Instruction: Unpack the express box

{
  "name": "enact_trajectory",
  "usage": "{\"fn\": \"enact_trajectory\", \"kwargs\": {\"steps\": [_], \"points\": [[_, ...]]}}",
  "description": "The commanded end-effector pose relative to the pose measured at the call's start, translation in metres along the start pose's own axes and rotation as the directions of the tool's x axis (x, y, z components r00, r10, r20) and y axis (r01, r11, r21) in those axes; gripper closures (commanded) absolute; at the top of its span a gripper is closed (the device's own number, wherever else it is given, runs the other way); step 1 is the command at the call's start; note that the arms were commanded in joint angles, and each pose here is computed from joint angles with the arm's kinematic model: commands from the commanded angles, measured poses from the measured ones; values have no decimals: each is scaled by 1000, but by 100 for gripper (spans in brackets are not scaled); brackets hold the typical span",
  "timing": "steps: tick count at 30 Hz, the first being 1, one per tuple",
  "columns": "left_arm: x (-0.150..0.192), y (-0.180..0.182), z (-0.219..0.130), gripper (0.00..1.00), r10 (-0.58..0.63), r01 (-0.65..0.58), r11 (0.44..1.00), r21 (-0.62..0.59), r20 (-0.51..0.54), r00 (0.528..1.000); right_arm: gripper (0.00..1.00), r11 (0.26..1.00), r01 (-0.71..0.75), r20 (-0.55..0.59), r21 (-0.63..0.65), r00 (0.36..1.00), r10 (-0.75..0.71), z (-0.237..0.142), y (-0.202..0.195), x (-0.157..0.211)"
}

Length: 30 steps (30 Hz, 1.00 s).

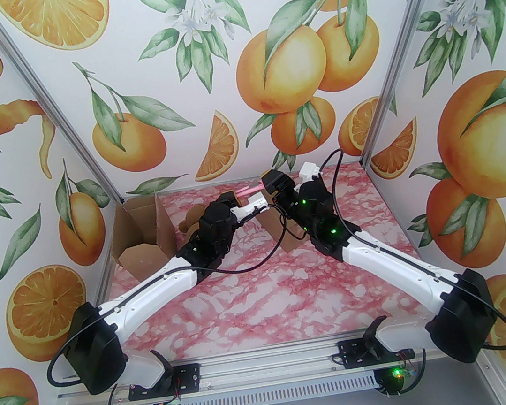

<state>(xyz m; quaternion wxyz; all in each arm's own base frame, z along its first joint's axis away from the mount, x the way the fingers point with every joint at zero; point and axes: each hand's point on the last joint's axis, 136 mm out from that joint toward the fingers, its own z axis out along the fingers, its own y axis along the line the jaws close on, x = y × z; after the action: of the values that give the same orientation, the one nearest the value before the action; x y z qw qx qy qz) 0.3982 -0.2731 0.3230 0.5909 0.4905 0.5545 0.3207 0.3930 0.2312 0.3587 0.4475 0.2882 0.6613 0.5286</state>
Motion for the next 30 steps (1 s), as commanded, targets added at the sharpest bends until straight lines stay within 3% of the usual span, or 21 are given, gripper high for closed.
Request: {"fn": "enact_trajectory", "kwargs": {"steps": [1,5,11,18,19,24,30], "points": [[1,6,1,90,62,-63,996,-57,-20,998,49,1000,-14,-54,10,998,15,4,3,9],[1,8,0,90,89,-90,993,-72,-14,996,60,998,-24,-61,54,998,27,6,-9,12],[-4,2,-5,90,152,-151,985,-81,3,988,63,998,-55,-44,31,997,56,10,-10,10],[-6,-1,-8,84,185,-184,979,-89,7,983,81,998,-57,-55,34,997,59,13,-13,14],[-6,-1,-8,81,186,-185,979,-91,6,982,83,998,-55,-54,41,997,57,13,-15,14],[-3,-2,-9,45,191,-190,978,-87,-2,982,86,999,-32,-28,41,999,33,12,-18,8],[1,-11,-13,29,103,-104,993,56,17,995,88,1000,11,31,28,999,-12,14,-20,-10]]}}
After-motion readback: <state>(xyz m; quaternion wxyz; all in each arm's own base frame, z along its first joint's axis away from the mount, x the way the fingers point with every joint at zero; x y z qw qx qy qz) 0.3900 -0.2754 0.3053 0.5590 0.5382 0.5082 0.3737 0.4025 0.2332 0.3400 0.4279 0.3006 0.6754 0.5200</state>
